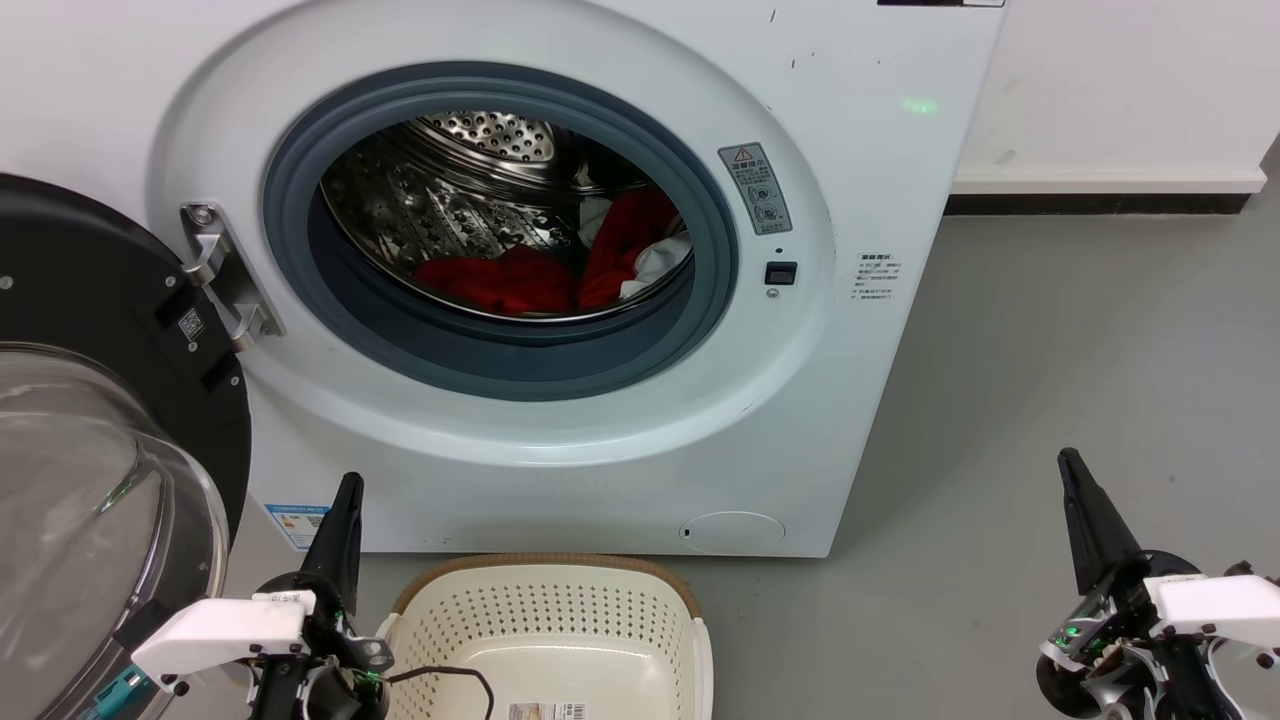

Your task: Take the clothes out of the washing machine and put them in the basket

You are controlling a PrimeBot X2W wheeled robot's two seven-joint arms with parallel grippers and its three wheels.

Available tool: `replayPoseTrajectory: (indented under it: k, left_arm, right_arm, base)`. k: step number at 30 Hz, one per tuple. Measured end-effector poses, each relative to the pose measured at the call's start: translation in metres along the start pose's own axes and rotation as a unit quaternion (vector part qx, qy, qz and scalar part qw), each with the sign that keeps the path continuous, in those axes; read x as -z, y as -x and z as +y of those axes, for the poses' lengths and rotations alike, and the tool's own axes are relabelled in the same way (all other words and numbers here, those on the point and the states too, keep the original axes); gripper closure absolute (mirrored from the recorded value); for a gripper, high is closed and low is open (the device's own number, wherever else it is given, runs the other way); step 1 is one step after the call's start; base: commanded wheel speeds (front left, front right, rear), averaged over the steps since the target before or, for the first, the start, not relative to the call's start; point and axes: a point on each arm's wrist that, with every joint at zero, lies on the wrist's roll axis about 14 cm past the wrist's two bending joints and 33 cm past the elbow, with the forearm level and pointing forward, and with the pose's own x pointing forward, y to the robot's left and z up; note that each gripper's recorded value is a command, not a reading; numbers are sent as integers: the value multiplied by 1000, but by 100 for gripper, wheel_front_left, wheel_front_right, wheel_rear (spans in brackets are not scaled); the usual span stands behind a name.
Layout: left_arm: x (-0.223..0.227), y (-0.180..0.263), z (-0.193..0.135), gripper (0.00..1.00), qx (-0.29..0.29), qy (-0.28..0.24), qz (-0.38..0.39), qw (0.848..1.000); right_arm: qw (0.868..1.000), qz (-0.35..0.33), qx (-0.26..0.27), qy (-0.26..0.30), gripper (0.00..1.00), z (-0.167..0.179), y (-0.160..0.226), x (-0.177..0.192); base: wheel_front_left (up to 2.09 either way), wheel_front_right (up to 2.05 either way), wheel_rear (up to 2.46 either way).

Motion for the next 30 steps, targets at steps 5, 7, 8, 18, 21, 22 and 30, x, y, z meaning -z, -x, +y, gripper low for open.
replayPoseTrajectory:
  k: [5, 7, 8, 18, 21, 22, 30]
  left_arm:
    - [0, 0, 0, 100, 0, 0, 0, 1000]
    - [0, 0, 0, 100, 0, 0, 0, 1000]
    - [0, 0, 0, 100, 0, 0, 0, 1000]
    - [1, 8, 18, 0, -27, 3, -1, 1000]
    - [0, 14, 30, 0, -45, 3, -4, 999]
    - [0, 14, 29, 0, -44, 1, -6, 999]
    - [-4, 15, 27, 0, -40, -13, -22, 999]
  right_arm:
    - [1000, 0, 0, 0, 100, 0, 0, 0]
    - [1000, 0, 0, 0, 100, 0, 0, 0]
    - [1000, 0, 0, 0, 100, 0, 0, 0]
    - [1000, -1, 25, -2, 0, -17, 7, -1]
    - [999, -6, 43, -3, 0, -29, 14, -2]
    - [999, -7, 43, -2, 0, -29, 14, -2]
    - [999, -23, 41, 8, 0, -27, 14, -5]
  base:
    - [0, 0, 0]
    - [0, 0, 0]
    - [0, 0, 0]
    - [0, 0, 0]
    - [0, 0, 0]
    - [0, 0, 0]
    - [0, 0, 0]
